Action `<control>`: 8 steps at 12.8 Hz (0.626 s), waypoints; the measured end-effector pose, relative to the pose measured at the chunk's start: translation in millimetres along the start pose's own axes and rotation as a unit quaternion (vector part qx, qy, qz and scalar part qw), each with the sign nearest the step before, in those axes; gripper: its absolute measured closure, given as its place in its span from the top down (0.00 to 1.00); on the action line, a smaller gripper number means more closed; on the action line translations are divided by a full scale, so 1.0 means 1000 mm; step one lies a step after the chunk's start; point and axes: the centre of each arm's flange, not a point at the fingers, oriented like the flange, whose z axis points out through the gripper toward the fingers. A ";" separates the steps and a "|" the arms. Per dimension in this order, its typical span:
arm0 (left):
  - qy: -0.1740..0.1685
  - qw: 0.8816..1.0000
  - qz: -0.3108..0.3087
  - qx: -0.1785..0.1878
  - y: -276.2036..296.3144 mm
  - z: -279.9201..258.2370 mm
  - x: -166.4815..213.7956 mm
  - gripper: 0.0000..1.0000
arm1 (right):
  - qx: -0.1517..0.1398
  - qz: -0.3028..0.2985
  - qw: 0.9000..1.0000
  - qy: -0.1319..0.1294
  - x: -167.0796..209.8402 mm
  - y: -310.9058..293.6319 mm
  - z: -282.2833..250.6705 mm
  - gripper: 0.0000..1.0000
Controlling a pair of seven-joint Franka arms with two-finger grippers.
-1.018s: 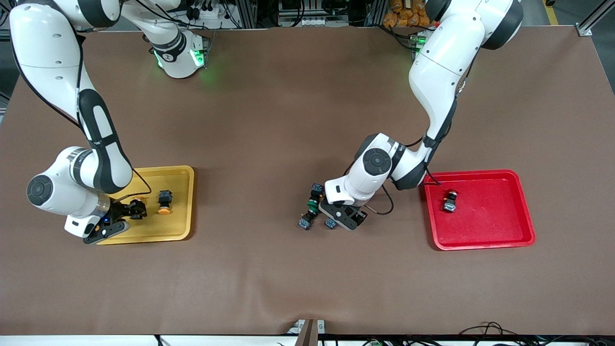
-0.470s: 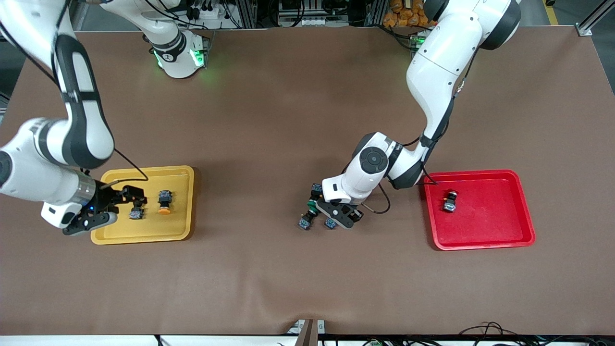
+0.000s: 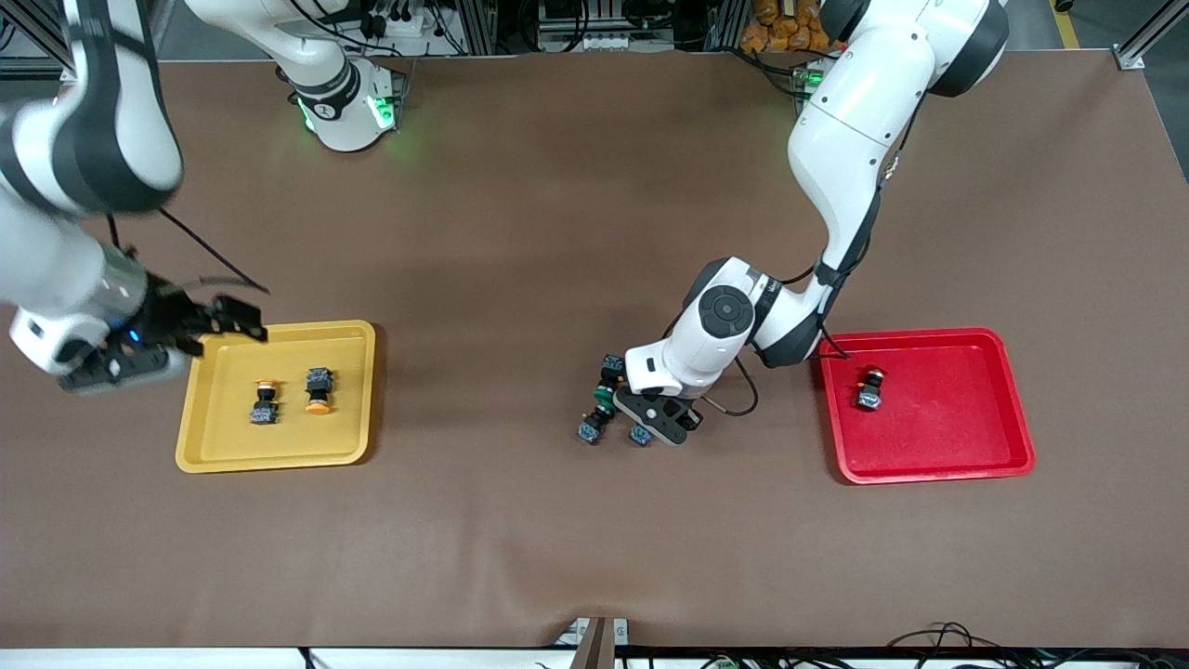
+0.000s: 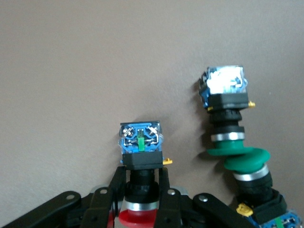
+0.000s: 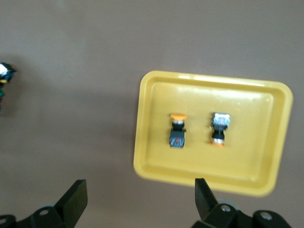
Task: Place red and yellow buttons in trays
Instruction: 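Retract the right arm while the left gripper lifts the red button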
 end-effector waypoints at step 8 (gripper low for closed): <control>-0.061 0.996 -0.058 0.014 -0.073 -0.152 0.024 0.32 | -0.051 0.027 0.997 0.045 -0.068 -0.015 -0.156 1.00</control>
